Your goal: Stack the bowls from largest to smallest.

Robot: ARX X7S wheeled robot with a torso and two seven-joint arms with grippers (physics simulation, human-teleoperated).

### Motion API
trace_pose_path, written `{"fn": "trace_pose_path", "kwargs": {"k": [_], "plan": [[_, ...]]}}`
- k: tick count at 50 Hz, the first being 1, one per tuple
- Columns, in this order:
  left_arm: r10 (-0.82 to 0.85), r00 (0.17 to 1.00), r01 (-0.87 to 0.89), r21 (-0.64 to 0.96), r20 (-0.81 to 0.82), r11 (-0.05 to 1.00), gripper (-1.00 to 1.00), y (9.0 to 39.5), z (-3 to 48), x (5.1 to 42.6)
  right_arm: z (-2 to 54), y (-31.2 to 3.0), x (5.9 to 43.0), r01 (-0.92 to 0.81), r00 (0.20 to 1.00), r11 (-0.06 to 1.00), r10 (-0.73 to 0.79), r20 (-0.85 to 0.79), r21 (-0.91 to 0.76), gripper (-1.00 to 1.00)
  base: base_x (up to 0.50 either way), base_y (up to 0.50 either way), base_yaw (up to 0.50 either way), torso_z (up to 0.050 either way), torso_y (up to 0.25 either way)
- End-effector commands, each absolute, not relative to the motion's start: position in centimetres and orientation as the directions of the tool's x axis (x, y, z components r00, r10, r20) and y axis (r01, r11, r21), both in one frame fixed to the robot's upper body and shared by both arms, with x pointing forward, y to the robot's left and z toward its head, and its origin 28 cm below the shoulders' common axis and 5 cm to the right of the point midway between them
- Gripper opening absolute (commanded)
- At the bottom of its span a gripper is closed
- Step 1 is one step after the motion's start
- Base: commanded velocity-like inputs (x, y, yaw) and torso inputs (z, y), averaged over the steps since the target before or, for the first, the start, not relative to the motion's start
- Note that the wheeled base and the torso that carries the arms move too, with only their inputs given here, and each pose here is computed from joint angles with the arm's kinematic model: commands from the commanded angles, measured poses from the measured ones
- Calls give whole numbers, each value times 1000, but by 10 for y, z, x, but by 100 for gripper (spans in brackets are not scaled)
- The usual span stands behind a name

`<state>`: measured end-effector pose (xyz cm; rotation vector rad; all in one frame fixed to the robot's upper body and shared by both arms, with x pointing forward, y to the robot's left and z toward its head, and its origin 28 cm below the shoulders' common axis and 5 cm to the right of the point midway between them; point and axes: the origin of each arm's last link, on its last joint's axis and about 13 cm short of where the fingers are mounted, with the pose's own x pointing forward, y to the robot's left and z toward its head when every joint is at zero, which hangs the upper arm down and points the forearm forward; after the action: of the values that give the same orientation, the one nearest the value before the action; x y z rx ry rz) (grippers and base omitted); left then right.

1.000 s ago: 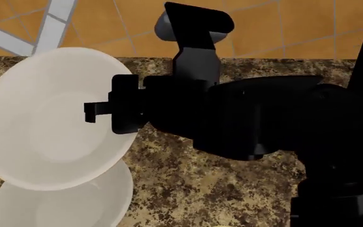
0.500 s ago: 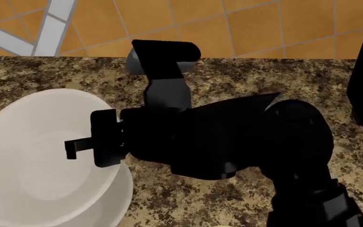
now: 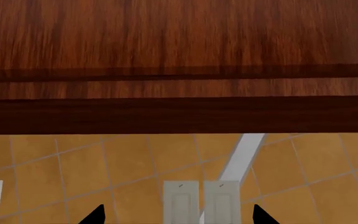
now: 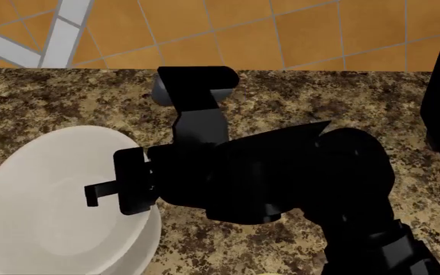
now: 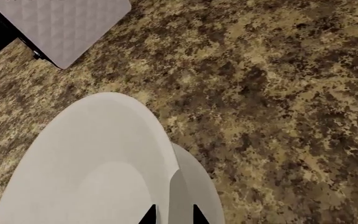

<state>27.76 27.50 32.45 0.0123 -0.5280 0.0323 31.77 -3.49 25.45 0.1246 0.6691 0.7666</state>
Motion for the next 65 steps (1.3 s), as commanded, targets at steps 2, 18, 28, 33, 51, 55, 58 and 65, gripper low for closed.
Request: {"fn": "trace_pose_path", "kwargs": {"k": [2, 18, 28, 33, 51, 55, 58, 65], "plan": [[43, 863, -30, -32, 503, 999, 100, 279, 325, 283, 252, -33, 322, -620, 514, 695, 710, -482, 363, -100, 0, 0, 0, 0, 0], [49, 866, -36, -36, 498, 999, 100, 281, 322, 284, 239, -29, 327, -619, 495, 695, 707, -504, 367, -100, 1, 0, 0, 0, 0], [51, 868, -38, -36, 494, 999, 100, 282, 320, 284, 235, -27, 327, -621, 487, 693, 707, -514, 365, -100, 0, 1, 2, 0, 0], [51, 868, -39, -34, 494, 999, 100, 281, 320, 284, 237, -28, 327, -628, 486, 689, 711, -508, 362, 100, 0, 1, 2, 0, 0], [49, 867, -38, -33, 496, 999, 100, 281, 320, 283, 239, -27, 323, -648, 470, 672, 723, -506, 359, 100, 0, 0, 0, 0, 0], [52, 865, -41, -33, 499, 999, 100, 282, 321, 282, 248, -29, 323, -648, 485, 676, 722, -494, 352, 100, 0, 0, 0, 0, 0], [50, 864, -39, -33, 500, 999, 100, 281, 321, 282, 257, -33, 320, -648, 499, 680, 719, -483, 343, 100, 0, 0, 0, 0, 0], [47, 864, -34, -34, 502, 999, 100, 280, 322, 283, 270, -43, 312, -643, 530, 692, 711, -462, 328, 100, 0, 0, 0, 0, 0]]}}
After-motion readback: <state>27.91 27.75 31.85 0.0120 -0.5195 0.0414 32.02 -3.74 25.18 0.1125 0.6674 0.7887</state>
